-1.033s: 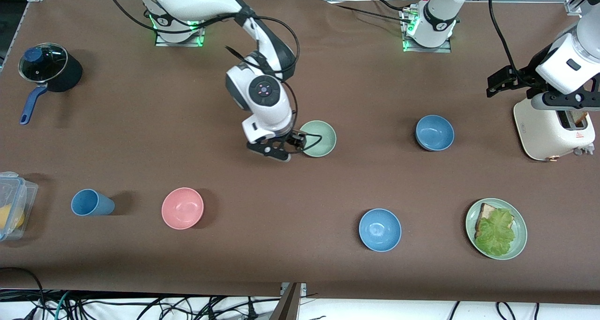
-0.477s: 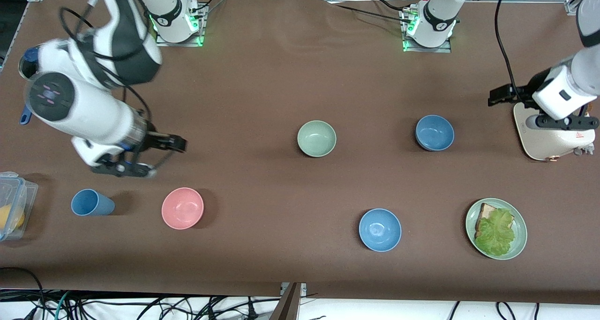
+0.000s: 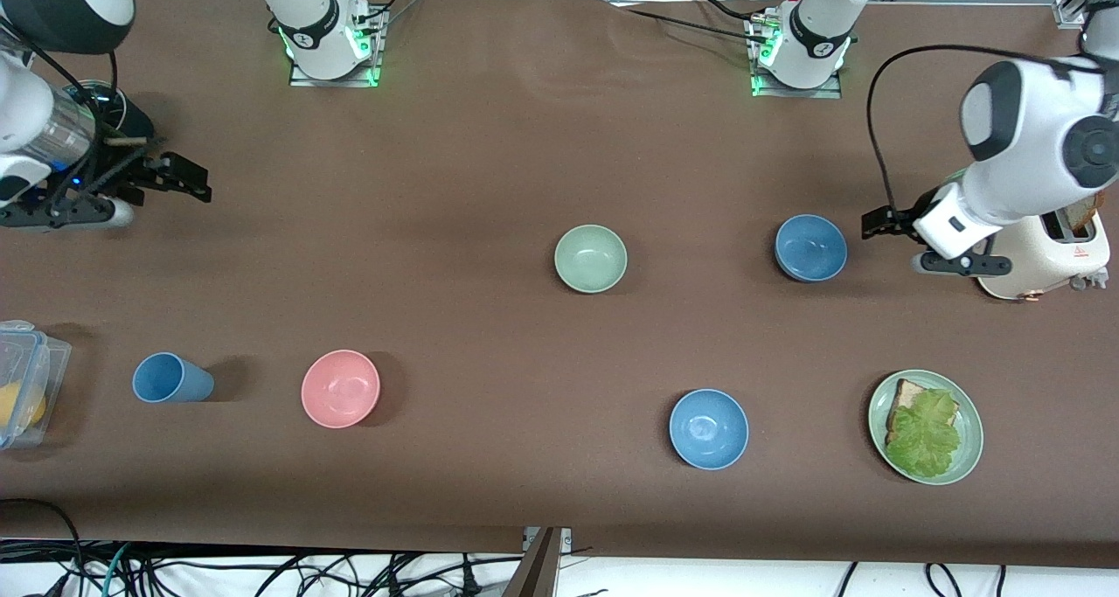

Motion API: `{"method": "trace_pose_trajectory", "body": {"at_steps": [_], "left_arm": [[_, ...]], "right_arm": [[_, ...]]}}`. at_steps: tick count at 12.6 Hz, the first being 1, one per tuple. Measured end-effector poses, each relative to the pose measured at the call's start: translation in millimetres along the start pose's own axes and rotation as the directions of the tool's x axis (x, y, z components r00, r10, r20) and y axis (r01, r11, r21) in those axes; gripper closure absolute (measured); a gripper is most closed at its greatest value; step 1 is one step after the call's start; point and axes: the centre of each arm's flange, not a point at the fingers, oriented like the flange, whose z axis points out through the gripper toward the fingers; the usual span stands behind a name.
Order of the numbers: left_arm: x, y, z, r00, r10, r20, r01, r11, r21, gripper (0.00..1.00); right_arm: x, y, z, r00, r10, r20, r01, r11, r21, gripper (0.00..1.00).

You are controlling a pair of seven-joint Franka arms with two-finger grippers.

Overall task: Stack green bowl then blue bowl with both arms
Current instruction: 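Withdraw the right gripper while the left gripper reaches the blue bowl, then grip the light blue bowl's rim with the left gripper and lift it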

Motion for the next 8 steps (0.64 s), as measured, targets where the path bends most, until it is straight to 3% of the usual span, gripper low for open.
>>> {"method": "trace_pose_trajectory", "body": {"at_steps": [6,8], "left_arm": [[-22.7,0.5,104.0,0.999,0.026,-0.041,-0.026,1.000,0.016,0.00],[-22.3,1.4,127.3,0.999,0.030,-0.041,-0.029,0.999,0.014,0.07]], "right_arm": [[4.9,-8.5,-48.5,0.997,-0.017,-0.079,0.016,1.000,-0.012,0.00],[6.5,-14.1,-46.6,0.997,-0.022,-0.074,0.021,1.000,-0.014,0.00]]}}
